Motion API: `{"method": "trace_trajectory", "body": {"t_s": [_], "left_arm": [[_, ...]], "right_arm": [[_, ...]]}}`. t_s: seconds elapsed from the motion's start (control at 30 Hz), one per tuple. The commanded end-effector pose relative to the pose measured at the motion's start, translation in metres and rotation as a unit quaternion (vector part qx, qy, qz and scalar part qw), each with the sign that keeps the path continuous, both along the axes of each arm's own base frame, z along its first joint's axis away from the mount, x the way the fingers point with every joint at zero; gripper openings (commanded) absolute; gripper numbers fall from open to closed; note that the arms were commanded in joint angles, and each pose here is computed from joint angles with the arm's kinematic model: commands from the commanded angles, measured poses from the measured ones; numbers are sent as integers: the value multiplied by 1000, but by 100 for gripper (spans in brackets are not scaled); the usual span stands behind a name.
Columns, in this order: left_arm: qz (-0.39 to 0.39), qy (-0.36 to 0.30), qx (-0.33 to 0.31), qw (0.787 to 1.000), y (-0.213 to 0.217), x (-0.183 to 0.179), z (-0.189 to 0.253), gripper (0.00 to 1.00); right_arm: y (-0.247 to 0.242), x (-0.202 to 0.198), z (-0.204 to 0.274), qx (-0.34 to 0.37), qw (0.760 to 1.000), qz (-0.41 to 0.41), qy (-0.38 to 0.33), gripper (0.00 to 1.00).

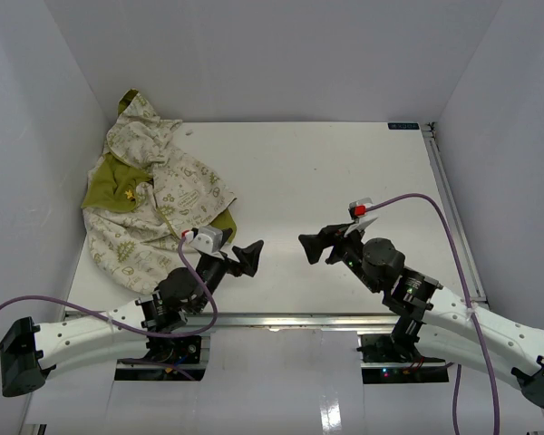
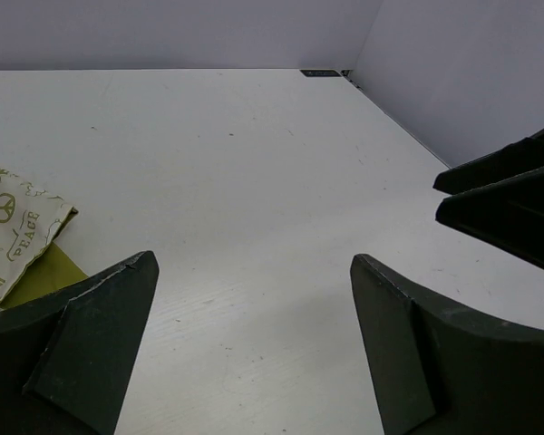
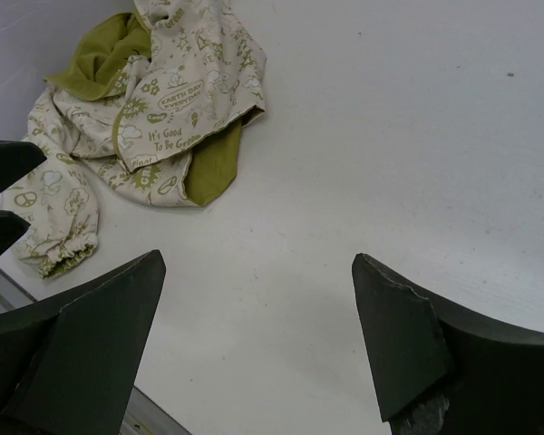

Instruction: Zip up the jacket

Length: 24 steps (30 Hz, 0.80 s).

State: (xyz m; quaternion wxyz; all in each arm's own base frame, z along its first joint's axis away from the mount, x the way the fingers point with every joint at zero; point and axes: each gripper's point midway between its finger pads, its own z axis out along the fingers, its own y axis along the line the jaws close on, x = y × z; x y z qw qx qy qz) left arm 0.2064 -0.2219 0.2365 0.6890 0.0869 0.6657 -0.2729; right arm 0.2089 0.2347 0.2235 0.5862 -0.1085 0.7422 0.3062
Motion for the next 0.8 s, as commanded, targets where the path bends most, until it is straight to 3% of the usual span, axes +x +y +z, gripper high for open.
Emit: {"method": "trace_trajectory", "body": {"t_s": [0.0,0.37,0.43,0.6,0.67,0.77], "left_arm": [[-7,-4,0,1000,-2,-1,3,98],[49,2,-22,999,21,5,6,98],[64,4,-38,997,30,6,9,98],[103,14,-68,992,53,6,17,98],[111,20,-76,991,59,5,17,98],[120,15,-104,987,71,3,22,97]], "right_arm": [[4,-1,15,29,999,6,-16,90],[32,-2,18,38,997,57,-36,92],[43,14,-1,-3,999,40,-8,92],[73,59,-13,-32,999,24,35,91],[94,71,-41,-39,995,50,83,91],[119,88,-39,-12,992,86,90,94]]}}
